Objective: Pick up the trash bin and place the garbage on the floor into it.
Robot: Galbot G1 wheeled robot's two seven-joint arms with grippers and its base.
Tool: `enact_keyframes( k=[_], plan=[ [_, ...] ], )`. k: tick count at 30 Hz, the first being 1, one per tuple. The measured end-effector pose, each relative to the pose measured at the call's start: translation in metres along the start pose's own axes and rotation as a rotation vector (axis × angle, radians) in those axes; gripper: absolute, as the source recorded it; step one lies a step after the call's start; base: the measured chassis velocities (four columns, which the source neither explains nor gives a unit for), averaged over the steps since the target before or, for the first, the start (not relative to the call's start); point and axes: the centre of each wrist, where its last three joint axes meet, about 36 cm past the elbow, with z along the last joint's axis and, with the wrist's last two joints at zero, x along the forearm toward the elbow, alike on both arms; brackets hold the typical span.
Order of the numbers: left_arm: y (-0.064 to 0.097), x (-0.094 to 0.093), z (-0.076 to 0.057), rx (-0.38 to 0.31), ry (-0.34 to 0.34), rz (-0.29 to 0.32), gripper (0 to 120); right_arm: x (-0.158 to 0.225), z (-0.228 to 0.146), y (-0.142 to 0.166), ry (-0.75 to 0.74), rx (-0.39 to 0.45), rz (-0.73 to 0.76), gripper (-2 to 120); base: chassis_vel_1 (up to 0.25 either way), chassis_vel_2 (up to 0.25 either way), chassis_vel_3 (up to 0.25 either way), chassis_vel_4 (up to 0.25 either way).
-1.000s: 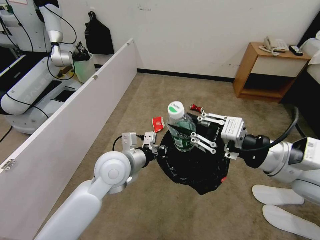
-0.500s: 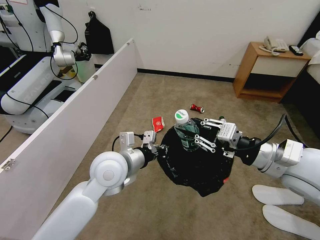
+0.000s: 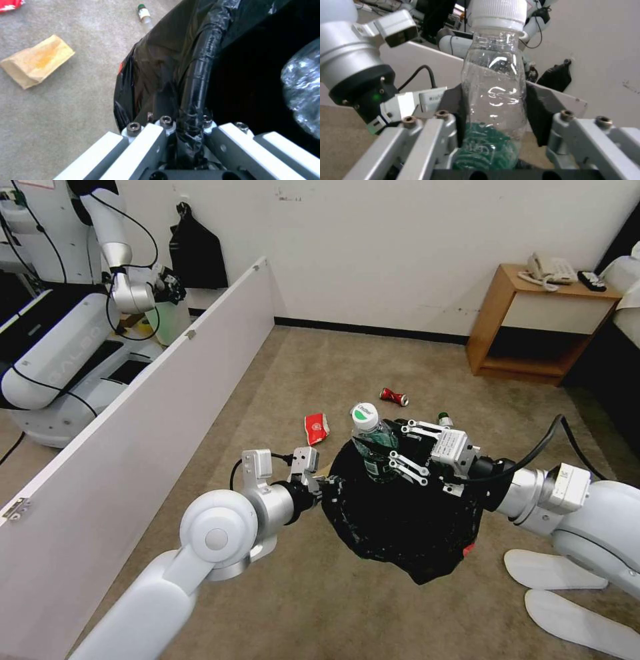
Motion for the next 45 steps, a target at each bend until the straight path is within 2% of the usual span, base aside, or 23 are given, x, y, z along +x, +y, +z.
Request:
enact_keyframes(
  k=[3, 4, 6, 7, 9, 10, 11, 17, 19, 25, 45],
  plan=[
    [-0.002, 0.000, -0.002, 0.002, -0.005, 0.003, 0, -0.001, 0.004, 0.001, 0.002, -0.005, 0.003, 56, 0.000, 0.000, 0.000, 0.000],
    [-0.002, 0.000, -0.002, 0.002, -0.005, 0.003, 0, -0.001, 0.004, 0.001, 0.002, -0.005, 0.003, 56, 0.000, 0.000, 0.000, 0.000],
    [-0.001, 0.001, -0.002, 0.002, -0.005, 0.001, 0, -0.001, 0.004, 0.001, 0.002, -0.006, 0.003, 66, 0.000, 0.000, 0.000, 0.000],
    [-0.001, 0.001, -0.002, 0.002, -0.005, 0.001, 0, -0.001, 0.004, 0.001, 0.002, -0.006, 0.003, 66, 0.000, 0.000, 0.000, 0.000],
    [0.000, 0.001, -0.001, 0.001, -0.006, -0.005, 0, -0.001, 0.002, 0.002, -0.002, -0.007, 0.001, 77, 0.000, 0.000, 0.000, 0.000],
    [0.000, 0.001, -0.001, 0.001, -0.006, -0.005, 0, -0.001, 0.002, 0.002, -0.002, -0.007, 0.001, 77, 0.000, 0.000, 0.000, 0.000],
    [0.001, 0.000, -0.001, 0.000, -0.007, -0.011, 0, -0.001, 0.000, 0.002, -0.006, -0.007, -0.002, 85, 0.000, 0.000, 0.000, 0.000],
    [0.003, -0.003, -0.004, 0.000, -0.013, -0.019, 0, -0.001, -0.004, 0.002, -0.008, 0.001, -0.009, 79, 0.000, 0.000, 0.000, 0.000],
    [0.003, -0.003, -0.006, -0.002, -0.017, -0.019, 0, 0.000, -0.004, 0.002, -0.005, -0.001, -0.011, 90, 0.000, 0.000, 0.000, 0.000],
    [0.004, -0.004, -0.007, -0.002, -0.020, -0.022, 0, 0.000, -0.004, 0.001, -0.007, 0.000, -0.010, 99, 0.000, 0.000, 0.000, 0.000],
    [0.012, -0.004, -0.003, -0.003, -0.023, -0.054, 0, 0.000, -0.033, -0.006, -0.077, 0.009, 0.010, 100, 0.000, 0.000, 0.000, 0.000]
  ],
)
